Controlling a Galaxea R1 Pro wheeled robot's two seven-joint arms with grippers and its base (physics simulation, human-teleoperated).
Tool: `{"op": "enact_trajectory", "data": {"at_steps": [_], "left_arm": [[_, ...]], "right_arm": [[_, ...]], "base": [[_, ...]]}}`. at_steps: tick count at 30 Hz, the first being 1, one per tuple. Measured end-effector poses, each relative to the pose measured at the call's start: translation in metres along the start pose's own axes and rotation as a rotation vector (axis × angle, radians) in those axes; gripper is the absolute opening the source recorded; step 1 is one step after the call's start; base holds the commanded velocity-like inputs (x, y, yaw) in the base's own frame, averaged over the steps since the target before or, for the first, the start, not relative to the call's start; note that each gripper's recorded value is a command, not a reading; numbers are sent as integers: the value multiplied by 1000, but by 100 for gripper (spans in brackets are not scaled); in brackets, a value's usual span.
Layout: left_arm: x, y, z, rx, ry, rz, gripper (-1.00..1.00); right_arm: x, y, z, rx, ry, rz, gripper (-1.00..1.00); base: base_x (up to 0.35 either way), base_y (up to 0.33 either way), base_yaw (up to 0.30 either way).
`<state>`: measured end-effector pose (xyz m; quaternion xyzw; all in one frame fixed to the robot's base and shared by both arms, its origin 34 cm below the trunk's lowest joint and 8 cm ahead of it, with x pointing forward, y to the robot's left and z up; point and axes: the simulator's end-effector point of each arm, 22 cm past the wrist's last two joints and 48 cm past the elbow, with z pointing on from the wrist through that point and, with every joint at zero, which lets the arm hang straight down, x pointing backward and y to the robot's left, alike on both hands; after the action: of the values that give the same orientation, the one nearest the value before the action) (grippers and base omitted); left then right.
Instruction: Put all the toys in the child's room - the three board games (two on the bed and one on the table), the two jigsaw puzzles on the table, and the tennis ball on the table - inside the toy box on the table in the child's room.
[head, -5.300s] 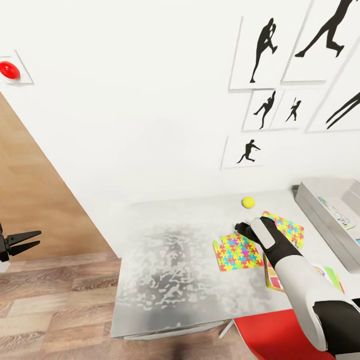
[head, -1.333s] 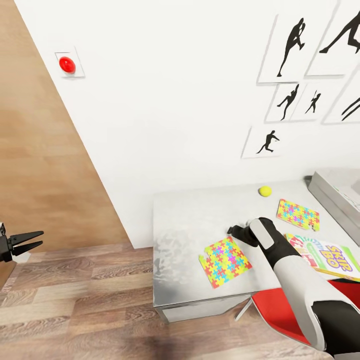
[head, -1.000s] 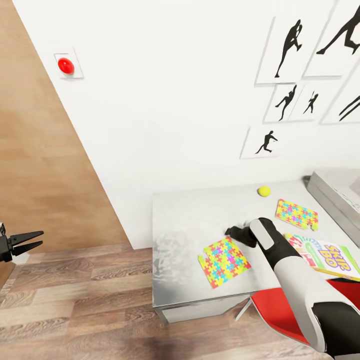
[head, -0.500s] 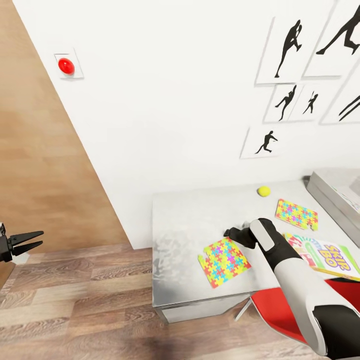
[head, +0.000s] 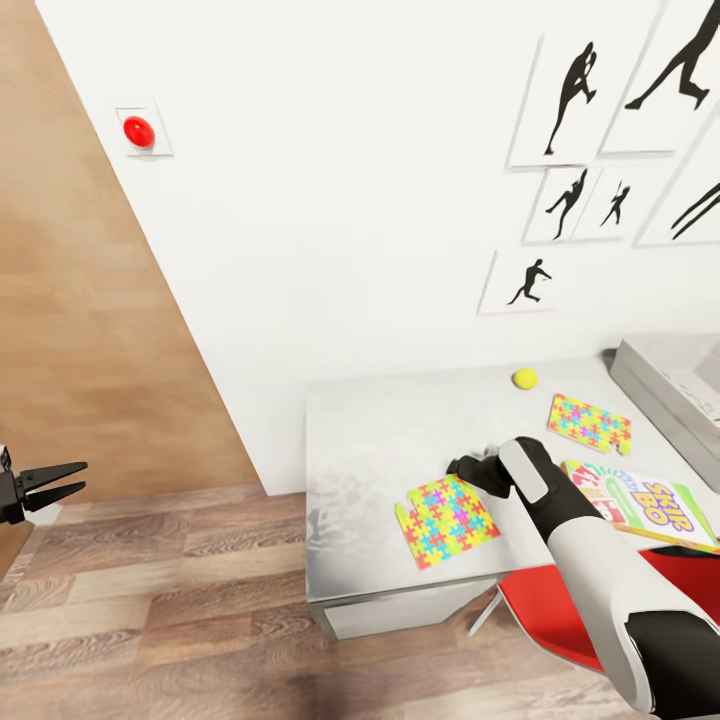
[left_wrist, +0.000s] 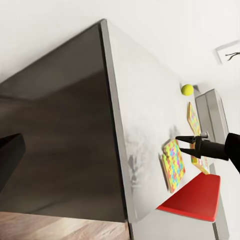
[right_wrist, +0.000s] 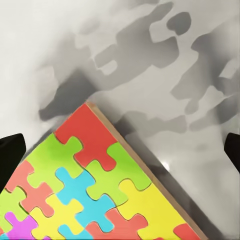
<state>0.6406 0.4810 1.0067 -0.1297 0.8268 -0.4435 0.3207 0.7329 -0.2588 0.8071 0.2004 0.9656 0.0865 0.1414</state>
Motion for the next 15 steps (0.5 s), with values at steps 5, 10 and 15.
{"op": "enact_trajectory", "data": {"at_steps": [5,10,15], "left_arm": [[-1,-3,-2,3,-3,4,100],[-3,-6,-3,7,-8,9,100],[-5,-9,-5,11,-12,14,100]], "right_arm": [[2,-1,-1,1,6,4,100],[5,-2,-2,3,12,7,100],[7,-5,-3,11,19,6,100]], "base": [[-5,0,0],[0,0,0],[0,0,0]]}}
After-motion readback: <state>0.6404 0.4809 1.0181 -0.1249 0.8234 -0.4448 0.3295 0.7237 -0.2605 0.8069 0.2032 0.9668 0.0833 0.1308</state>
